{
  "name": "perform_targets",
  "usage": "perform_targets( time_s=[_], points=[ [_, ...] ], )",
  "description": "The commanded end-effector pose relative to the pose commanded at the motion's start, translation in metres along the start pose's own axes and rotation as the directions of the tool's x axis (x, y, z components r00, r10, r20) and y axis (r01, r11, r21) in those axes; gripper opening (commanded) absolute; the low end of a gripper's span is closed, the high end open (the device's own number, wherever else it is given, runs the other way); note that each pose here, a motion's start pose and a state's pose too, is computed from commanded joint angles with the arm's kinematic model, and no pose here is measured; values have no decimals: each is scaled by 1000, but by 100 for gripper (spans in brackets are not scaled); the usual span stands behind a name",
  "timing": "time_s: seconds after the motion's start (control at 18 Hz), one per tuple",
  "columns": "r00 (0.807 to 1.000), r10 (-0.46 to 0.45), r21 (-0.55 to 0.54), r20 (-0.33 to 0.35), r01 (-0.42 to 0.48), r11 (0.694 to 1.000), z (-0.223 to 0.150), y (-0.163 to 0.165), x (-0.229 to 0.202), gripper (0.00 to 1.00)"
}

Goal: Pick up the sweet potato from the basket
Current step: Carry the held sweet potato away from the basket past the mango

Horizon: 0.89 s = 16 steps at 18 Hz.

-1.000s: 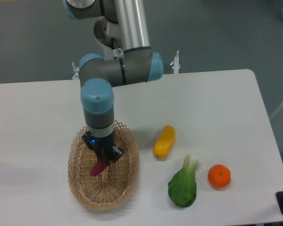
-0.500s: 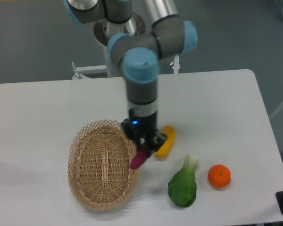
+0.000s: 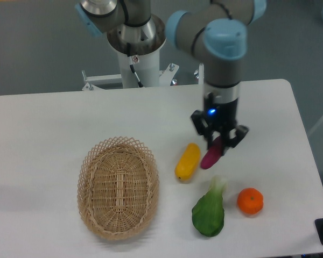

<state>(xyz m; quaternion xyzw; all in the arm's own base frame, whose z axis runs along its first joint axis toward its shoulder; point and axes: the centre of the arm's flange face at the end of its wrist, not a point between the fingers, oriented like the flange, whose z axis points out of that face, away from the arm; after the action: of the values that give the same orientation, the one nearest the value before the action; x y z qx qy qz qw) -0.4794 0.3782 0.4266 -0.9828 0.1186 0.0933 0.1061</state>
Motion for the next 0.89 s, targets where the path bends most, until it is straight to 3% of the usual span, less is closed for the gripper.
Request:
perform_targets(
  time_s=[0.22,0.89],
  points=[
    [1000,29,-13,-7,-29,999,-5,24,-12,34],
    [1000,29,-12,-3,-29,999,-7,23,-13,34]
  ],
)
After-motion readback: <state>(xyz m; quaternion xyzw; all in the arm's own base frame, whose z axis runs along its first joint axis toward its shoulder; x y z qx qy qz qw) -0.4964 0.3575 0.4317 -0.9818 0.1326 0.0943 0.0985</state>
